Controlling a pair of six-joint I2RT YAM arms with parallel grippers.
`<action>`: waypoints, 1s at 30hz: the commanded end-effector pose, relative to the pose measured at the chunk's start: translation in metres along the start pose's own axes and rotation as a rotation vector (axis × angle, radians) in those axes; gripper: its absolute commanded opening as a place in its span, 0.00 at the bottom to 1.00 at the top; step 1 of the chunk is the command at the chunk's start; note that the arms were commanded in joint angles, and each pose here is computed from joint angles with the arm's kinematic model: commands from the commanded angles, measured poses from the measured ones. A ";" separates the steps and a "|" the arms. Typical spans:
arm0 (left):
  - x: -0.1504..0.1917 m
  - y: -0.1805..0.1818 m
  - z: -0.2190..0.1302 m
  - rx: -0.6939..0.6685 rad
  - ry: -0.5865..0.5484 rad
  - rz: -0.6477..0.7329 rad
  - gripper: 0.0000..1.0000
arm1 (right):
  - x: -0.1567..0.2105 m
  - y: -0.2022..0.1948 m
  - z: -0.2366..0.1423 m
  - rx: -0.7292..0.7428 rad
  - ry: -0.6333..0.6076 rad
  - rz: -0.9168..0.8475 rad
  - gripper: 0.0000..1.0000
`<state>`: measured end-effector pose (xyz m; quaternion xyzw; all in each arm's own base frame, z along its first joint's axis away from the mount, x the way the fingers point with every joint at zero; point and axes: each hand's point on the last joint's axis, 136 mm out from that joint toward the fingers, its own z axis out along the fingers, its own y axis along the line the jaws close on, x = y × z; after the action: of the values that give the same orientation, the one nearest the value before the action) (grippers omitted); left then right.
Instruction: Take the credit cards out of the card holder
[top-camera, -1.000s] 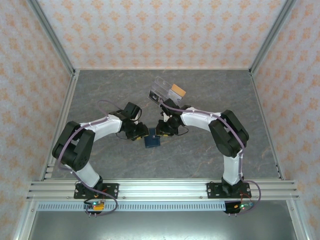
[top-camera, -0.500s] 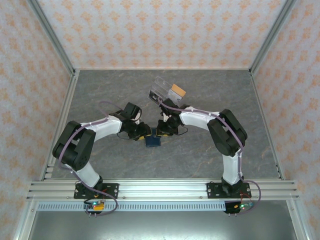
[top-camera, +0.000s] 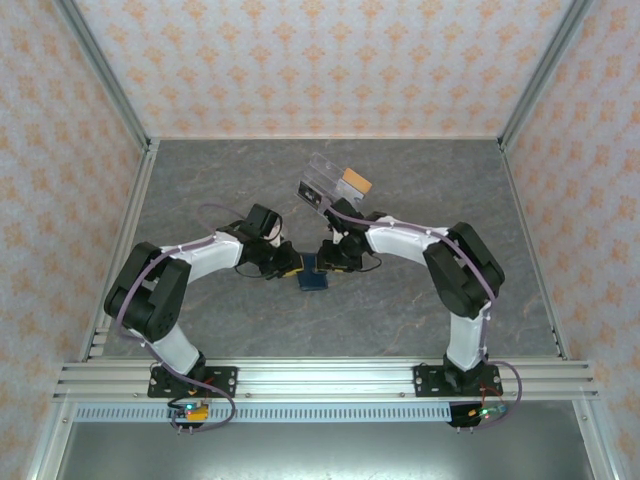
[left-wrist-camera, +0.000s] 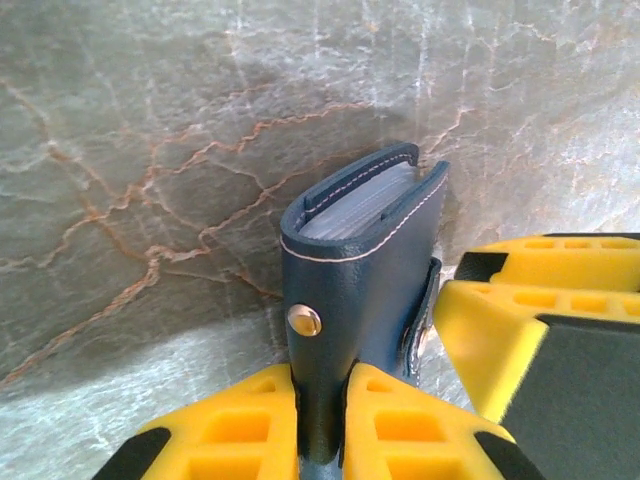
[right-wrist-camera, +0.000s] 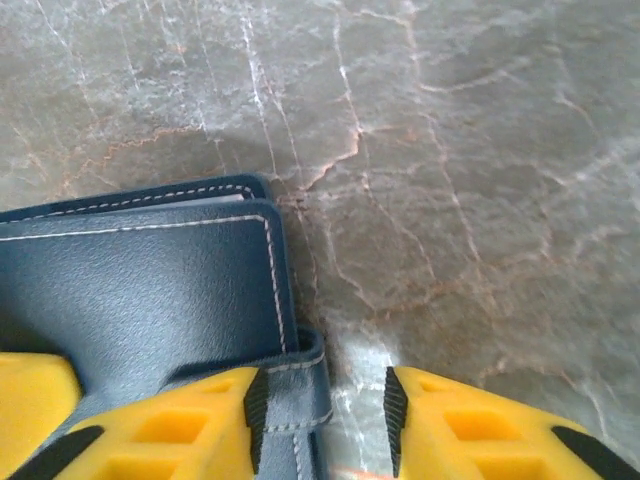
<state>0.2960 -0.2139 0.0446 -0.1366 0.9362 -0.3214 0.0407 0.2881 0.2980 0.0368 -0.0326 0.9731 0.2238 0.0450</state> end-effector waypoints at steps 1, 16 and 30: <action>-0.001 -0.007 -0.006 0.023 -0.018 0.017 0.03 | -0.012 0.012 -0.026 -0.049 -0.098 -0.006 0.47; -0.003 -0.011 -0.008 0.027 -0.023 0.015 0.00 | -0.004 0.033 -0.013 -0.072 -0.003 -0.036 0.47; -0.003 -0.012 -0.006 0.029 -0.016 0.012 0.00 | 0.013 0.017 0.011 0.004 0.084 -0.052 0.45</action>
<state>0.2978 -0.2158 0.0499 -0.1338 0.9336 -0.3290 0.0467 0.2821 0.3229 0.0433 -0.0606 0.9679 0.2419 0.0313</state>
